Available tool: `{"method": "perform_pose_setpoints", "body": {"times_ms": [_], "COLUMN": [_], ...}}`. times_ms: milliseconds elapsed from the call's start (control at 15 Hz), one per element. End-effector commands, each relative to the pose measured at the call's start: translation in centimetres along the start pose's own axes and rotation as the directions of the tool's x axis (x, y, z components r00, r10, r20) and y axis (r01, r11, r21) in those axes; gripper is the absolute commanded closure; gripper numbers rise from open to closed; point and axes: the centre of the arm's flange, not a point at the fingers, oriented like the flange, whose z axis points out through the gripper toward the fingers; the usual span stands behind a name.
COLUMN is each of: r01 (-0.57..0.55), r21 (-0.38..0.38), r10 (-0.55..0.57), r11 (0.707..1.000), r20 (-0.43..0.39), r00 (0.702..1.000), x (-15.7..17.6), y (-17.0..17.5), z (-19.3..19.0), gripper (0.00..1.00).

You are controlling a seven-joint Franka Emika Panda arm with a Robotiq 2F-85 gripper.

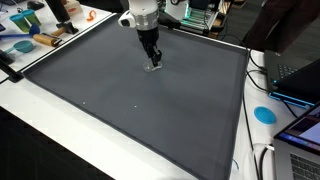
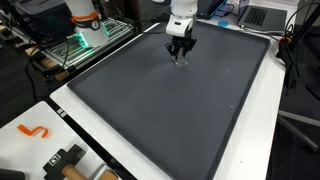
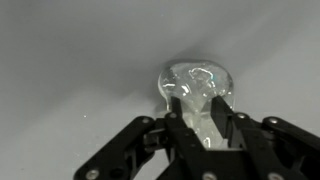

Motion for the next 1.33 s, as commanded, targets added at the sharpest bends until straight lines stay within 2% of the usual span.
{"method": "perform_pose_setpoints", "body": {"times_ms": [0,200,267,533,867,1267], "r01": [-0.001,0.003,0.009,0.049,0.117,0.11], "r21": [-0.008,-0.006,0.0,0.021,0.047,0.101], "r10": [0.001,-0.004,-0.009,-0.048,-0.114,-0.105], "r11": [1.0,1.0,1.0,0.999,0.992,0.989], "r20": [-0.014,-0.019,-0.017,-0.022,-0.055,-0.057], "r00": [1.0,1.0,1.0,0.999,0.992,0.993], "x": [-0.2,-0.2,-0.2,0.0,0.6,2.7], "y": [0.2,0.2,0.2,0.1,-0.1,1.2], "z": [0.1,-0.1,-0.3,-1.7,-5.6,-10.9], "gripper": [0.29,0.04,0.01,0.0,0.0,0.0]}}
